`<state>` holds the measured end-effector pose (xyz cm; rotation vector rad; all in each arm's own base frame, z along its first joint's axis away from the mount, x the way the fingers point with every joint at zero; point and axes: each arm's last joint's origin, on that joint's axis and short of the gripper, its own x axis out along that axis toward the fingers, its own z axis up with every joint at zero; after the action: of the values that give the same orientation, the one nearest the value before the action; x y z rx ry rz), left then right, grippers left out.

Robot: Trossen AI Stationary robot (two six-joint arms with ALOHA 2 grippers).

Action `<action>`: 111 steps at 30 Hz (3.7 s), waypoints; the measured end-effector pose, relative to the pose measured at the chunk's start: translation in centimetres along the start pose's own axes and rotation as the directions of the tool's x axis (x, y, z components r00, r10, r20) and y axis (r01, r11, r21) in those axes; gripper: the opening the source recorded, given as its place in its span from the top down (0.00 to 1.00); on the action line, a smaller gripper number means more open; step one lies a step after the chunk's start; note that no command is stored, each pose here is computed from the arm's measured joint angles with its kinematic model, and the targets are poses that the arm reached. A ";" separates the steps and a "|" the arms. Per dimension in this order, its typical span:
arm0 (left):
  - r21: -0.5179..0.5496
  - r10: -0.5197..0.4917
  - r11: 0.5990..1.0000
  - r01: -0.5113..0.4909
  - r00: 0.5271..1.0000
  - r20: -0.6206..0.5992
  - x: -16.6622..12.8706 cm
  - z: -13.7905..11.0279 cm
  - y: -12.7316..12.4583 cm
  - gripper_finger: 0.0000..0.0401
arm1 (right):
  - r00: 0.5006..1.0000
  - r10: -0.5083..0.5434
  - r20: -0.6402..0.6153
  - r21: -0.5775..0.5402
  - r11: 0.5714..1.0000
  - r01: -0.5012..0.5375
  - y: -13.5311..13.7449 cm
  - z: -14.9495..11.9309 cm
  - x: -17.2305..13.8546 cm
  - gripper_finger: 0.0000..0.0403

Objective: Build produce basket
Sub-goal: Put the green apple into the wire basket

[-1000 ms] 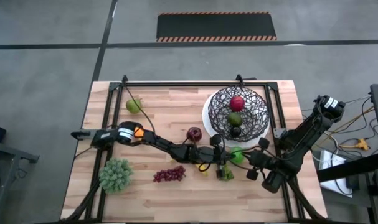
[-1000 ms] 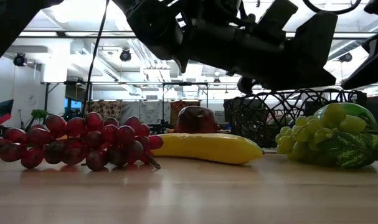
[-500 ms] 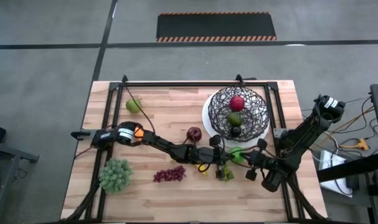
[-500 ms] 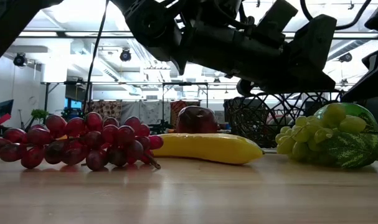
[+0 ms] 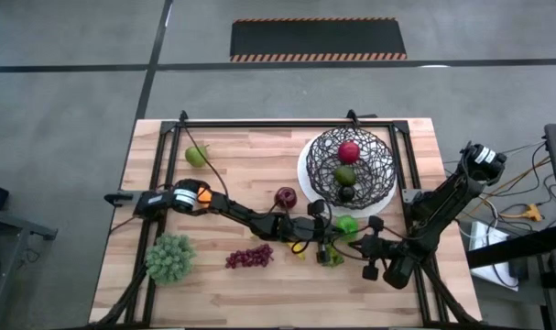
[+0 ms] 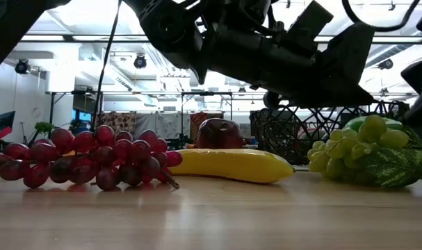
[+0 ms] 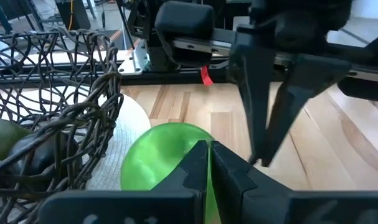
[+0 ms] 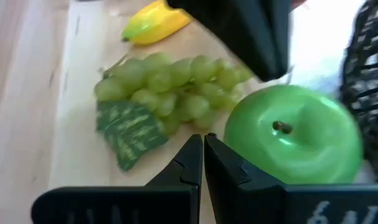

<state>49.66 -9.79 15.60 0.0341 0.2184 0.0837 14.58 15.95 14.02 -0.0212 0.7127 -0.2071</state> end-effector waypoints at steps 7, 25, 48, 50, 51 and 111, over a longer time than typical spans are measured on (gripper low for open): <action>0.000 0.000 1.000 0.000 1.000 -0.001 0.0 0.0 0.0 1.00 | 1.000 0.008 -0.002 -0.011 1.000 -0.008 0.1 0.1 0.0 0.98; 0.094 0.004 0.996 0.008 0.992 -0.126 -2.1 2.7 0.3 1.00 | 0.998 0.017 0.053 0.035 0.999 -0.018 -0.7 1.6 -1.6 0.81; 0.258 0.032 0.966 0.012 0.986 -0.166 -4.8 4.6 1.1 1.00 | 0.967 -0.194 0.166 0.128 0.976 0.174 -2.5 0.0 -0.1 0.60; 0.263 0.032 0.965 0.012 0.986 -0.161 -5.8 4.7 1.4 1.00 | 0.962 -0.209 0.176 0.131 0.974 0.187 -2.7 -0.2 0.0 0.62; 0.256 0.030 0.967 0.006 0.990 -0.138 -6.2 4.9 1.5 1.00 | 0.960 -0.211 0.185 0.139 0.972 0.187 -2.7 -0.2 0.0 0.62; 0.189 0.024 0.981 -0.043 0.994 0.105 -11.5 4.8 3.2 1.00 | 0.965 -0.183 0.189 0.152 0.976 0.155 -1.6 2.1 1.0 0.98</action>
<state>39.23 -7.72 22.92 0.2327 0.1223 0.0942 16.38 14.09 15.14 0.0267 0.4924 -0.4114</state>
